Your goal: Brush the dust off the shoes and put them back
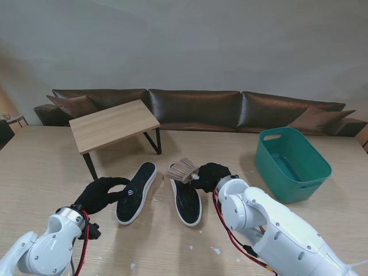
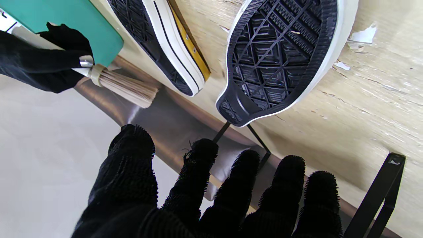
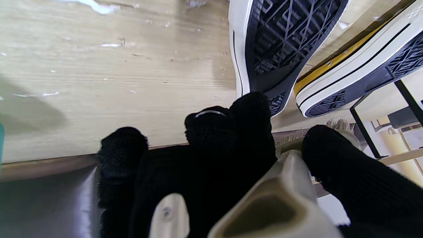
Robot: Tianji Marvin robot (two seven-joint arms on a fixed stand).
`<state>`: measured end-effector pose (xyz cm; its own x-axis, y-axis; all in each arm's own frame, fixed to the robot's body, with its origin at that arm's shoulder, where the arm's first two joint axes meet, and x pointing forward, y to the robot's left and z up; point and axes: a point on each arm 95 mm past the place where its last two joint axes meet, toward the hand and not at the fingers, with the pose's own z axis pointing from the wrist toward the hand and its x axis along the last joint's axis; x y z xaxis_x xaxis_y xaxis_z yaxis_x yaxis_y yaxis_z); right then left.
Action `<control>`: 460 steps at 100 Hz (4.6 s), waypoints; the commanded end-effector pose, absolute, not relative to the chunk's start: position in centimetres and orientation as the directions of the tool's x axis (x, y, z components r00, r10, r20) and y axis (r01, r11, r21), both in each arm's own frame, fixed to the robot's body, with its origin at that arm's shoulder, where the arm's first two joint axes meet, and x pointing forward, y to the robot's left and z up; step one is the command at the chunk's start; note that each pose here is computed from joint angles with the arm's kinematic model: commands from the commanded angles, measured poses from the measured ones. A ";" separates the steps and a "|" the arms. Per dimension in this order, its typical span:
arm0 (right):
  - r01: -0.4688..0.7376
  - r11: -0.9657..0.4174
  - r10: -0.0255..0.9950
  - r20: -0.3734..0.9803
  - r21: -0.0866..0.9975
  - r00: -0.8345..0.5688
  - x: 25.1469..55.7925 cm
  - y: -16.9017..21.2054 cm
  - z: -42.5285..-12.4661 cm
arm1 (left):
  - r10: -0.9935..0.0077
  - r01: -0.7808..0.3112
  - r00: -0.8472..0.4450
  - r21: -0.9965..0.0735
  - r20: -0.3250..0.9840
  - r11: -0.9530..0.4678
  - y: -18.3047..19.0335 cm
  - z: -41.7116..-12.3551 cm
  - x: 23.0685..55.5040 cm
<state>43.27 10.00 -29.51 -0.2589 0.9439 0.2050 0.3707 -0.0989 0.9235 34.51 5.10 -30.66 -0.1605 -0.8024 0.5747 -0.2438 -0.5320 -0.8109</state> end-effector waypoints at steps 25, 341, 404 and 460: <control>0.376 -0.095 0.948 0.199 0.922 -0.248 44.6 11.1 -29.7 | -0.799 -0.281 -0.153 -0.801 0.581 -0.529 4.6 -31.0 34.7; 0.346 -0.027 0.930 0.150 0.938 -0.336 47.7 19.2 -33.3 | -0.800 -0.261 -0.146 -0.802 0.583 -0.537 4.9 -30.9 34.7; 0.386 0.011 0.879 0.175 0.922 -0.443 42.3 20.7 -34.8 | -0.802 -0.270 -0.143 -0.803 0.580 -0.532 4.9 -31.0 34.8; 0.428 -0.016 0.814 0.260 0.904 -0.519 36.8 20.5 -36.0 | -0.805 -0.251 -0.155 -0.810 0.573 -0.529 5.2 -30.7 34.5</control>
<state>37.94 20.41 -35.44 -0.5010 0.8284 0.2504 0.4059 -0.0306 0.9134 34.70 5.44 -30.77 -0.1488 -0.8073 0.5711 -0.2426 -0.5301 -0.8125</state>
